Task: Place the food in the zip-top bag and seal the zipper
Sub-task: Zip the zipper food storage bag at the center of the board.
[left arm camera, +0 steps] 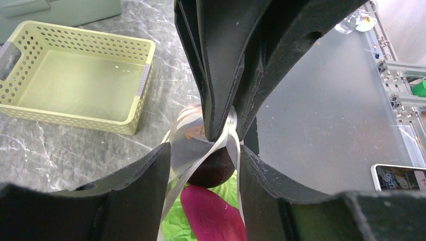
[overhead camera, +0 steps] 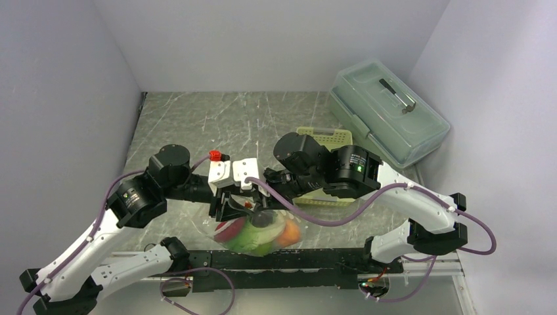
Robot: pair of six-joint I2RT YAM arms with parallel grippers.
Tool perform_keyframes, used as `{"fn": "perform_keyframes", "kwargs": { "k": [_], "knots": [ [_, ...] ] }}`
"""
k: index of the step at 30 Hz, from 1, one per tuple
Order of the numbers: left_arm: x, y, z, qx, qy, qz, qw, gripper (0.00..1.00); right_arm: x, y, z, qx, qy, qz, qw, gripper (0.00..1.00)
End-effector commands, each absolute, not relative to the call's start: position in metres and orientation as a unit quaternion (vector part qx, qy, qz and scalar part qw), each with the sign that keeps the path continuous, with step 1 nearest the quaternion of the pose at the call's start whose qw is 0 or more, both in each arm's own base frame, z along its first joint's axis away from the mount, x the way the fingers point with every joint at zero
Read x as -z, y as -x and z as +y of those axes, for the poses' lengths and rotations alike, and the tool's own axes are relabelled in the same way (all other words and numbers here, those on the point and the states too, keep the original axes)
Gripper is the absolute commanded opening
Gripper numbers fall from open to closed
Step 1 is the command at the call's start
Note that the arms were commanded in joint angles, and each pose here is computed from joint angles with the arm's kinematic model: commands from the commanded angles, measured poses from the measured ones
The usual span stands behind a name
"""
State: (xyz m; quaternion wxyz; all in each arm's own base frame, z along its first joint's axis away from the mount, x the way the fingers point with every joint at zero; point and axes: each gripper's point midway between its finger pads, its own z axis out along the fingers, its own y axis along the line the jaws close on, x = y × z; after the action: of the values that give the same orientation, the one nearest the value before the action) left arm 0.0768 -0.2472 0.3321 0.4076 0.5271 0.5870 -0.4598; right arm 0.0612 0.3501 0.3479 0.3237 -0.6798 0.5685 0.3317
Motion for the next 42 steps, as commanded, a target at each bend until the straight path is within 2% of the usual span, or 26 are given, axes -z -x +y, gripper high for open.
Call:
{"fn": "perform_keyframes", "kwargs": {
  "k": [1,9,18,26,31,37,39,40,42],
  "knots": [
    [-0.334,-0.079,-0.245,0.450,-0.529,0.582,0.423,0.56,-0.393,-0.061,0.356,-0.363,0.648,0.545,0.388,0.00],
    [-0.328,-0.078,-0.237,0.444,-0.515,0.598,0.425,0.64,-0.404,-0.071,0.360,-0.358,0.623,0.563,0.409,0.00],
    [-0.324,-0.079,-0.228,0.427,-0.505,0.613,0.432,0.67,-0.413,-0.080,0.365,-0.353,0.597,0.582,0.424,0.00],
    [-0.318,-0.092,-0.223,0.398,-0.485,0.639,0.444,0.65,-0.412,-0.091,0.370,-0.338,0.578,0.609,0.426,0.00],
    [-0.319,-0.094,-0.220,0.391,-0.483,0.642,0.450,0.50,-0.407,-0.098,0.372,-0.323,0.571,0.624,0.424,0.00],
    [-0.319,-0.095,-0.218,0.384,-0.484,0.645,0.450,0.19,-0.403,-0.103,0.372,-0.311,0.566,0.634,0.426,0.00],
    [-0.318,-0.095,-0.218,0.381,-0.486,0.646,0.448,0.04,-0.403,-0.104,0.370,-0.308,0.565,0.635,0.427,0.00],
    [-0.318,-0.095,-0.217,0.380,-0.486,0.647,0.447,0.00,-0.402,-0.104,0.369,-0.307,0.563,0.637,0.427,0.00],
    [-0.318,-0.095,-0.217,0.379,-0.488,0.646,0.448,0.00,-0.402,-0.105,0.367,-0.304,0.562,0.639,0.429,0.00]
  ]
}}
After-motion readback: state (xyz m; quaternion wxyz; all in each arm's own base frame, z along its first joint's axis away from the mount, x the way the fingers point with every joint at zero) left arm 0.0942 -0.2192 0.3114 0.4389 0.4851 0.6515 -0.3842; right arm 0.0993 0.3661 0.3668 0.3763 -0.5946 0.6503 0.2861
